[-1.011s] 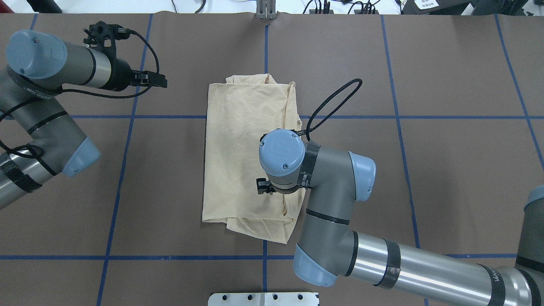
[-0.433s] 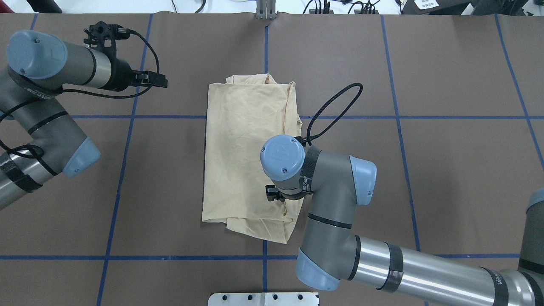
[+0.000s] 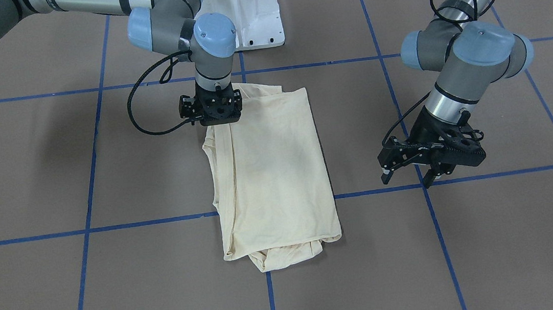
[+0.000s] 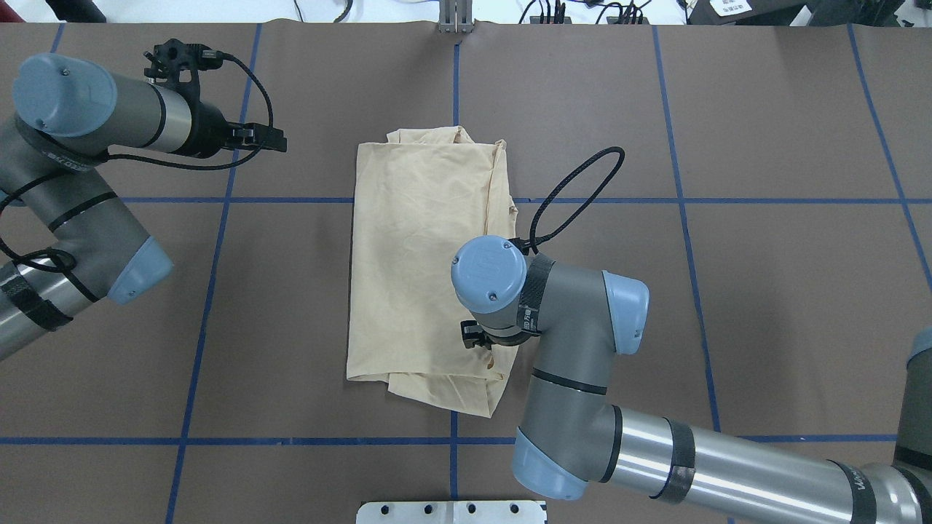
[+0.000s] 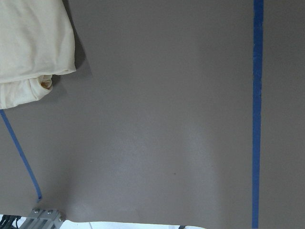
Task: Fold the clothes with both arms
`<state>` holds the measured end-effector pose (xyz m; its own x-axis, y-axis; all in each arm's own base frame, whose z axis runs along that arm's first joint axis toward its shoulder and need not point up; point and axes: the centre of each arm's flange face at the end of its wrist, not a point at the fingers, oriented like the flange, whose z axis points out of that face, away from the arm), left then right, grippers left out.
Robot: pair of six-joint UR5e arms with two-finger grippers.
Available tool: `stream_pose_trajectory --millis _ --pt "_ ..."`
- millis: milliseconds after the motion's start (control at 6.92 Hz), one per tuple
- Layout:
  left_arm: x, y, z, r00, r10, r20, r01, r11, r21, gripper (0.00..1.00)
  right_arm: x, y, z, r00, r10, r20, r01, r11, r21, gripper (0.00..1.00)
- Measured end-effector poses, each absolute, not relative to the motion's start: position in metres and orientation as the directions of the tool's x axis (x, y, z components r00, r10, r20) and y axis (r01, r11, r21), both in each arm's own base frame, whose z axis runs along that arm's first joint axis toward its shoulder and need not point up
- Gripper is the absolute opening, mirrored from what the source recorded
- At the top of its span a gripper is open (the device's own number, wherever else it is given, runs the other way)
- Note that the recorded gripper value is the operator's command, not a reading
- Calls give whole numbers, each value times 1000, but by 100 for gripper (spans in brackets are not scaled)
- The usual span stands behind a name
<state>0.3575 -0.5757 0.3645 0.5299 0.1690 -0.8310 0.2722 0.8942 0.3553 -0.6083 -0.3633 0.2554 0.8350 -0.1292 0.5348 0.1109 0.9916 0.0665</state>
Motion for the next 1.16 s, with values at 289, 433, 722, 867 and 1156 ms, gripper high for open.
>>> stream_pose_trajectory --millis 289,433,722,867,1156 --pt "360 -575 365 531 168 -831 270 896 354 100 -595 -358 270 835 -156 528 136 988 77 100" --pt "361 -575 366 531 167 -831 269 896 353 100 -581 -353 278 833 -176 524 153 984 88 100" --pt "362 -575 365 530 168 -832 269 896 352 100 -565 -352 283 835 -202 511 176 979 100 100" --pt "362 -575 364 529 169 -832 269 896 353 100 -562 -354 283 836 -203 509 176 979 102 100" --pt "363 -577 367 531 167 -831 269 896 352 100 -558 -361 278 833 -204 513 168 979 117 100"
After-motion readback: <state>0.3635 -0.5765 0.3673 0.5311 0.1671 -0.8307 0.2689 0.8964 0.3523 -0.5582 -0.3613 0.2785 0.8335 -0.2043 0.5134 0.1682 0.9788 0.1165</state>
